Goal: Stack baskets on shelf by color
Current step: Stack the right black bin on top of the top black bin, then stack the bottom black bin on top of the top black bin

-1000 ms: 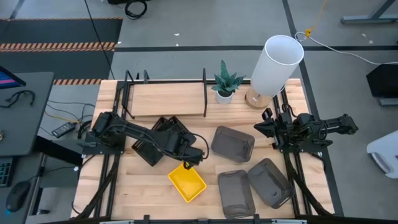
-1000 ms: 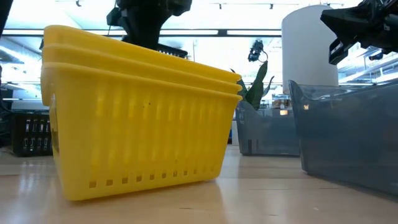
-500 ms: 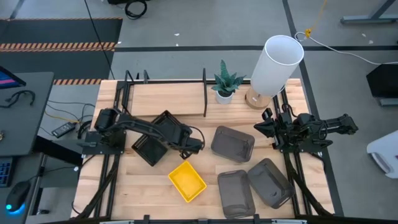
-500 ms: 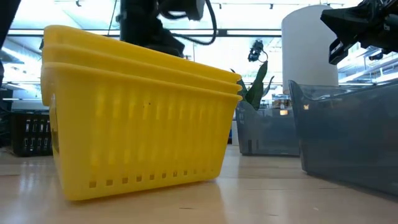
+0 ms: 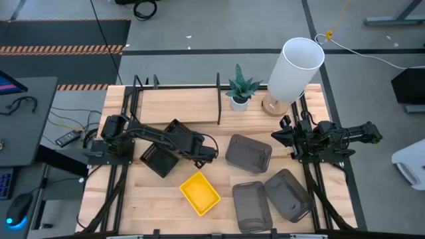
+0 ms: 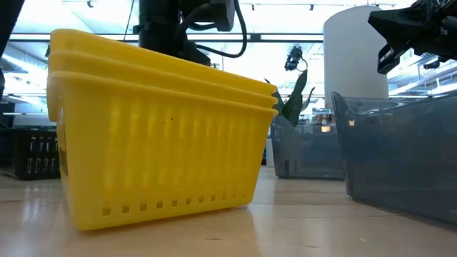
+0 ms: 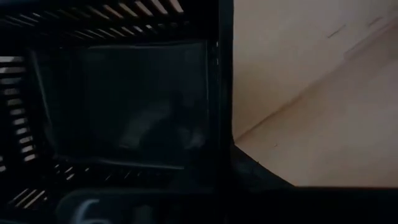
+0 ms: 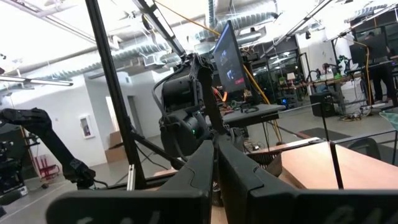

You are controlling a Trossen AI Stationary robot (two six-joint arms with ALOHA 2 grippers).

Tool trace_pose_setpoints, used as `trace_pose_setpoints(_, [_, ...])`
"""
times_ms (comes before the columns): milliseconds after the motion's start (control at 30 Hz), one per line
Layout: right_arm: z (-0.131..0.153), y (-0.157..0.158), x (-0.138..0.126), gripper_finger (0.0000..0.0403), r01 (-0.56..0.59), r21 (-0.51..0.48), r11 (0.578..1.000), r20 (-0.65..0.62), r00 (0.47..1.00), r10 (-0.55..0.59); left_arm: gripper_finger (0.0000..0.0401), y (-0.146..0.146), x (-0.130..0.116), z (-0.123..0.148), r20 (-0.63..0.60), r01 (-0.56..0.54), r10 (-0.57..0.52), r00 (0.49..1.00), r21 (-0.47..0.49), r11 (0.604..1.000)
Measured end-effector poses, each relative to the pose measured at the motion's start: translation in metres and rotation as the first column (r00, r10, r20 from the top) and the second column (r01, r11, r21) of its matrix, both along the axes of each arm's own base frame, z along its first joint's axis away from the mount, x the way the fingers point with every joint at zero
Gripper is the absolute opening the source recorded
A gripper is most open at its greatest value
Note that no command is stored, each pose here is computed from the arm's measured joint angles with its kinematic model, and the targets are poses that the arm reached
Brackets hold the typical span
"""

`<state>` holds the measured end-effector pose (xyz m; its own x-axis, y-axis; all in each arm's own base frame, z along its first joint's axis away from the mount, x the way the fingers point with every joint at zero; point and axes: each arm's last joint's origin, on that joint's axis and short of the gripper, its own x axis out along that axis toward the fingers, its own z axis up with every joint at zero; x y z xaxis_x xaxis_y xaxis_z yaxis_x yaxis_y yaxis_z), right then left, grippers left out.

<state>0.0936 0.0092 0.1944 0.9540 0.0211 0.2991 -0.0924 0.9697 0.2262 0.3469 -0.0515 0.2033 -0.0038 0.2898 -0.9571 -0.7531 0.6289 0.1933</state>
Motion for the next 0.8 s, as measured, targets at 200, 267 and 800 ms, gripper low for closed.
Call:
trace_pose_setpoints(200, [0.0, 0.0, 0.0, 0.0027, 0.0, 0.0, 1.0, 0.0, 1.0, 0.0, 0.0007, -0.002, 0.0, -0.001, 0.023, -0.109, 0.111, 0.994, -0.046, 0.993])
trace_pose_setpoints(267, [0.0, 0.0, 0.0, 0.0027, 0.0, 0.0, 1.0, 0.0, 1.0, 0.0, 0.0007, -0.003, 0.001, -0.001, 0.034, -0.126, 0.128, 0.991, -0.068, 0.99])
trace_pose_setpoints(800, [0.0, 0.0, 0.0, 0.0027, 0.0, 0.0, 1.0, 0.0, 1.0, 0.0, 0.0132, -0.007, 0.006, 0.011, 0.04, -0.004, 0.007, 0.999, -0.089, 0.996])
